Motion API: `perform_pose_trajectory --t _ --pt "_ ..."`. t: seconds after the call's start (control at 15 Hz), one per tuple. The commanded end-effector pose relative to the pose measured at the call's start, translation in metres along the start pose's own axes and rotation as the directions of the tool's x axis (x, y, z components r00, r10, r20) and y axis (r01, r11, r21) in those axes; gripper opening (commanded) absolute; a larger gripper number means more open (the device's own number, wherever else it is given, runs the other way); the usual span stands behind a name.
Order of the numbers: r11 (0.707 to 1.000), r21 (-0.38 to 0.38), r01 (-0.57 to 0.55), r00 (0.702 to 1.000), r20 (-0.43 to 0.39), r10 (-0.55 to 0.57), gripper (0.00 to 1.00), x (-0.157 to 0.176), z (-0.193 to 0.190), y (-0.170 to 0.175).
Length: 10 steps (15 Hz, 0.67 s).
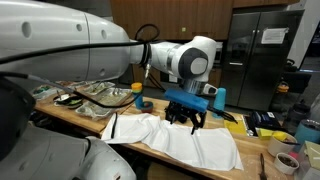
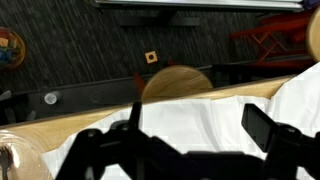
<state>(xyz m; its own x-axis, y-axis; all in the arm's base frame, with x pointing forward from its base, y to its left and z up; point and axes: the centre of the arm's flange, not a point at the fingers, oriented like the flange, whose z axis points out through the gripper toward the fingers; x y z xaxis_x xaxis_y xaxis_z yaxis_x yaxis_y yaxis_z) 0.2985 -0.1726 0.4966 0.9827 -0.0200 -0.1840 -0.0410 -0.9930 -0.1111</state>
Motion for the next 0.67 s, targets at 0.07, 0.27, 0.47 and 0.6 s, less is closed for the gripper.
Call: perform_pose_trajectory --t 0.07,0.27,0.47,0.6 --pt "1.000 -0.004 0.020 1.000 0.007 -0.020 1.00 0.001 0.000 0.001" --pt "1.000 0.001 0.004 1.000 -0.022 -0.003 1.00 0.008 0.000 0.006" --pt "1.000 -0.005 -0.024 0.997 -0.075 0.024 1.00 0.015 0.000 0.014" --pt "1.000 -0.008 -0.012 0.994 -0.112 0.011 1.00 0.023 0.003 0.019"
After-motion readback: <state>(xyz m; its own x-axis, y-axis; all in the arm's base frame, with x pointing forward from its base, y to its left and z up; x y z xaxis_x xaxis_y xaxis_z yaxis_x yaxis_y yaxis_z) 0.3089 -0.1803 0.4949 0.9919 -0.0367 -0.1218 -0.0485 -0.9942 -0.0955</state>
